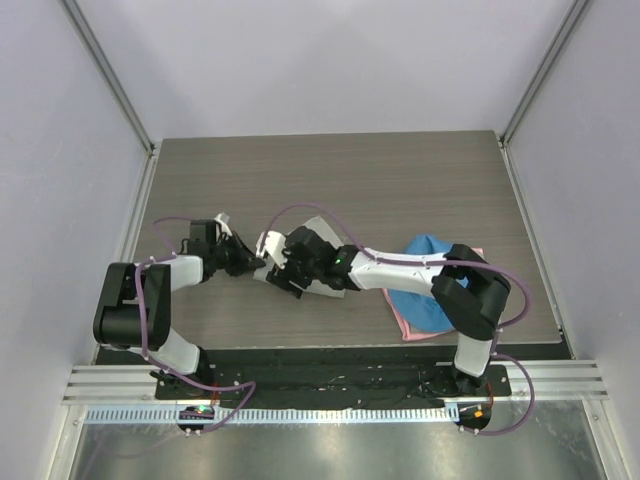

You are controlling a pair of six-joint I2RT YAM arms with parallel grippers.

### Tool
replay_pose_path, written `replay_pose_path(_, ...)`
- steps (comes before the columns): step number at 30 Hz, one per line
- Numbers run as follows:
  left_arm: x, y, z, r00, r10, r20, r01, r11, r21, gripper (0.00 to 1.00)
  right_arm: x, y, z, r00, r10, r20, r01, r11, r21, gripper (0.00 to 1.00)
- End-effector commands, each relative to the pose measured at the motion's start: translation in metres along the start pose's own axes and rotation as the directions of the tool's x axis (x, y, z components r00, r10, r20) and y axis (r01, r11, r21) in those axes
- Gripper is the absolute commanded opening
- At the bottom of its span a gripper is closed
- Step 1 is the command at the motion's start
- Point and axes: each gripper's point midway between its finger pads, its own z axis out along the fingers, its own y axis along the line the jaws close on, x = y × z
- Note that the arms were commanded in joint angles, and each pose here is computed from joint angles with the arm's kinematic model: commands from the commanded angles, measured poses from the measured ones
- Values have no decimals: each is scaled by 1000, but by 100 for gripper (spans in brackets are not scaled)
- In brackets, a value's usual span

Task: Fold the napkin, place the utensils inside, and roll it up
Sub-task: Place the utensil onto the napkin

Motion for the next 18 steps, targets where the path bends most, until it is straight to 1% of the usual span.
replay_pose_path(1,1,2,0,1000,-14,-17,14,1000,-19,0,5,-17,13,994,-103,-27,106,988,111,72)
replay_pose_path(7,1,2,0,1000,-16,-19,16,1000,-21,0,12,-10,27,990,-129,-51,132,988,75,72)
replay_pose_path(12,0,0,0,1000,-16,-18,15,1000,-21,0,20,-6,32,988,-134,-78,137,989,46,67)
replay_pose_path(16,-2,0,0,1000,-15,-18,15,1000,-20,0,29,-1,35,986,-136,-101,138,990,20,66)
replay_pose_path(18,-4,-1,1,1000,-14,-17,13,1000,-17,0,40,1,39,982,-132,-134,134,991,8,65)
